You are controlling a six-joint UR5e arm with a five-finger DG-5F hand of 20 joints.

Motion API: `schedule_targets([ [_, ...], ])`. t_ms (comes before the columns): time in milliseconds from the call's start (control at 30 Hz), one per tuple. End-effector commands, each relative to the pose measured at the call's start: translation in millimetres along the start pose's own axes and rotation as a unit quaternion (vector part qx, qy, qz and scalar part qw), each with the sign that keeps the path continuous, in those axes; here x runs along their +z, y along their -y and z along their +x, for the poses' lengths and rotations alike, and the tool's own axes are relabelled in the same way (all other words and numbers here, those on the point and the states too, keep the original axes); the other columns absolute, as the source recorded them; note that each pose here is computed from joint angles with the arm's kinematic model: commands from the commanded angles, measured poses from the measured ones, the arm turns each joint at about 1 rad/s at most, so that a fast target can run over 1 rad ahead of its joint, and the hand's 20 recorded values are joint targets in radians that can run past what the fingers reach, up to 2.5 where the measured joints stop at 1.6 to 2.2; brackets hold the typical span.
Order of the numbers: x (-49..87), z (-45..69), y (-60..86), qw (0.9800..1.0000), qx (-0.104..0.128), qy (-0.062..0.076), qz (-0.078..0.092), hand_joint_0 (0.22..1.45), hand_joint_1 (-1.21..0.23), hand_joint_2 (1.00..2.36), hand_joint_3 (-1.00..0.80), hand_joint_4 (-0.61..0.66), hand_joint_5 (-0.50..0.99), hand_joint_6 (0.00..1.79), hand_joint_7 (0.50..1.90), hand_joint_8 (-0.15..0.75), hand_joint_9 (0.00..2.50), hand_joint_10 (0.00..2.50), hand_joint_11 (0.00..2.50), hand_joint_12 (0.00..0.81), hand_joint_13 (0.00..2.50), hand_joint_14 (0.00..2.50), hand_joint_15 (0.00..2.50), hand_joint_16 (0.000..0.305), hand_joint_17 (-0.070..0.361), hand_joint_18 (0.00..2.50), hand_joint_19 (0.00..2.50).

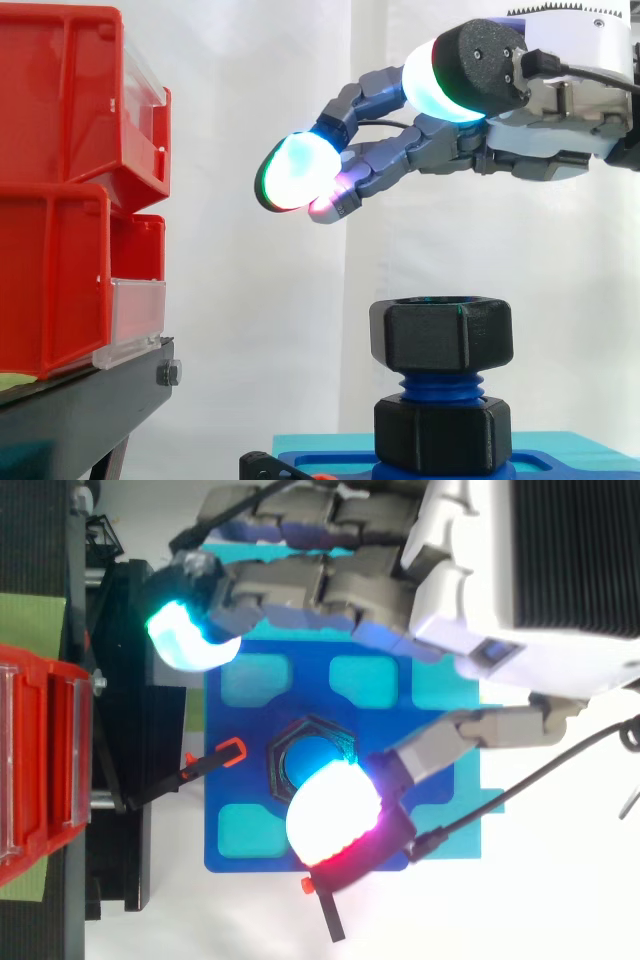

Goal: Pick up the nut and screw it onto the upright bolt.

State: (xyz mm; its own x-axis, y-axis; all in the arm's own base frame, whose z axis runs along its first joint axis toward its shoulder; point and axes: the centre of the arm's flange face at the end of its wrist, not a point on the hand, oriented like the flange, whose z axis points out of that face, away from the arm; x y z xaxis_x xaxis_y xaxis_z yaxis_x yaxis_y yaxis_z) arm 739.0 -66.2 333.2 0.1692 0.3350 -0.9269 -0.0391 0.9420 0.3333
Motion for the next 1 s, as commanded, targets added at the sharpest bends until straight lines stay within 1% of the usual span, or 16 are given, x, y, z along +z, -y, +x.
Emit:
schedule_targets([
  [0,1.8,9.5,-12.6,1.0,0.003,-0.002,-0.009,0.41,-0.35,1.0,-0.5,0.14,-0.16,0.5,0.66,0.265,0.6,0.0,0.0,0.377,0.28,0.0,0.0,0.049,0.11,0.01,0.06],
  [33,1.8,9.5,-12.6,1.0,0.003,-0.002,-0.009,0.41,-0.35,1.0,-0.5,0.14,-0.16,0.5,0.66,0.265,0.6,0.0,0.0,0.378,0.28,0.0,0.0,0.049,0.11,0.01,0.06],
  [67,1.4,11.9,-17.4,0.9999,0.005,-0.006,-0.01,0.41,-0.35,1.0,-0.5,0.14,-0.16,0.5,0.66,0.265,0.6,0.0,0.0,0.378,0.28,0.0,0.0,0.049,0.11,0.01,0.06],
  [133,-0.6,16.7,-20.7,0.9999,0.007,-0.012,-0.009,0.41,-0.35,1.0,-0.5,0.15,-0.16,0.5,0.67,0.265,0.6,0.0,0.0,0.379,0.29,0.0,0.0,0.049,0.11,0.01,0.06],
  [167,-2.4,21.1,-23.1,0.9998,0.01,-0.015,-0.008,0.41,-0.35,1.0,-0.5,0.15,-0.16,0.5,0.67,0.265,0.6,0.0,0.0,0.379,0.29,0.0,0.0,0.049,0.11,0.01,0.06],
  [200,-5.6,27.5,-24.5,0.9997,0.012,-0.021,-0.006,0.41,-0.35,1.0,-0.5,0.15,-0.16,0.5,0.67,0.266,0.6,0.0,0.0,0.379,0.28,0.0,0.0,0.049,0.11,0.01,0.06],
  [300,-10.6,39.0,-28.9,0.9995,0.02,-0.024,-0.003,0.41,-0.35,1.0,-0.5,0.16,-0.15,0.5,0.68,0.27,0.61,0.0,0.0,0.38,0.29,0.0,0.0,0.049,0.111,0.01,0.06],
  [400,-10.6,41.2,-32.9,0.9994,0.025,-0.022,-0.002,0.41,-0.35,1.0,-0.5,0.16,-0.15,0.5,0.7,0.275,0.62,0.0,0.0,0.381,0.29,0.0,0.0,0.049,0.111,0.01,0.07],
  [500,-12.0,44.4,-37.5,0.9993,0.026,-0.028,-0.004,0.41,-0.35,1.0,-0.5,0.17,-0.14,0.5,0.71,0.278,0.63,0.0,0.0,0.381,0.3,0.0,0.0,0.049,0.111,0.01,0.07],
  [533,-12.6,46.5,-38.2,0.9991,0.026,-0.032,-0.005,0.41,-0.35,1.0,-0.5,0.17,-0.14,0.5,0.72,0.279,0.63,0.0,0.0,0.382,0.3,0.0,0.0,0.049,0.111,0.02,0.07],
  [600,-14.3,47.5,-37.5,0.999,0.027,-0.035,-0.004,0.41,-0.35,1.0,-0.5,0.17,-0.14,0.5,0.73,0.281,0.64,0.0,0.0,0.383,0.31,0.0,0.0,0.049,0.111,0.02,0.07],
  [667,-20.3,56.1,-34.8,0.9986,0.03,-0.044,-0.002,0.41,-0.35,1.0,-0.5,0.18,-0.14,0.5,0.74,0.283,0.64,0.0,0.0,0.382,0.31,0.0,0.0,0.05,0.112,0.02,0.08],
  [700,-21.5,57.7,-34.0,0.9985,0.032,-0.046,-0.002,0.41,-0.35,1.0,-0.5,0.18,-0.14,0.5,0.74,0.282,0.64,0.0,0.0,0.382,0.31,0.0,0.0,0.05,0.112,0.02,0.08],
  [767,-23.5,60.6,-31.7,0.9983,0.037,-0.045,-0.002,0.42,-0.35,1.0,-0.5,0.18,-0.13,0.5,0.75,0.284,0.65,0.0,0.0,0.382,0.31,0.0,0.0,0.05,0.111,0.02,0.08],
  [967,-23.2,60.3,-32.3,0.9982,0.038,-0.046,-0.004,0.42,-0.35,1.0,-0.5,0.18,-0.13,0.5,0.77,0.283,0.66,0.0,0.0,0.38,0.32,0.0,0.0,0.049,0.111,0.03,0.06],
])
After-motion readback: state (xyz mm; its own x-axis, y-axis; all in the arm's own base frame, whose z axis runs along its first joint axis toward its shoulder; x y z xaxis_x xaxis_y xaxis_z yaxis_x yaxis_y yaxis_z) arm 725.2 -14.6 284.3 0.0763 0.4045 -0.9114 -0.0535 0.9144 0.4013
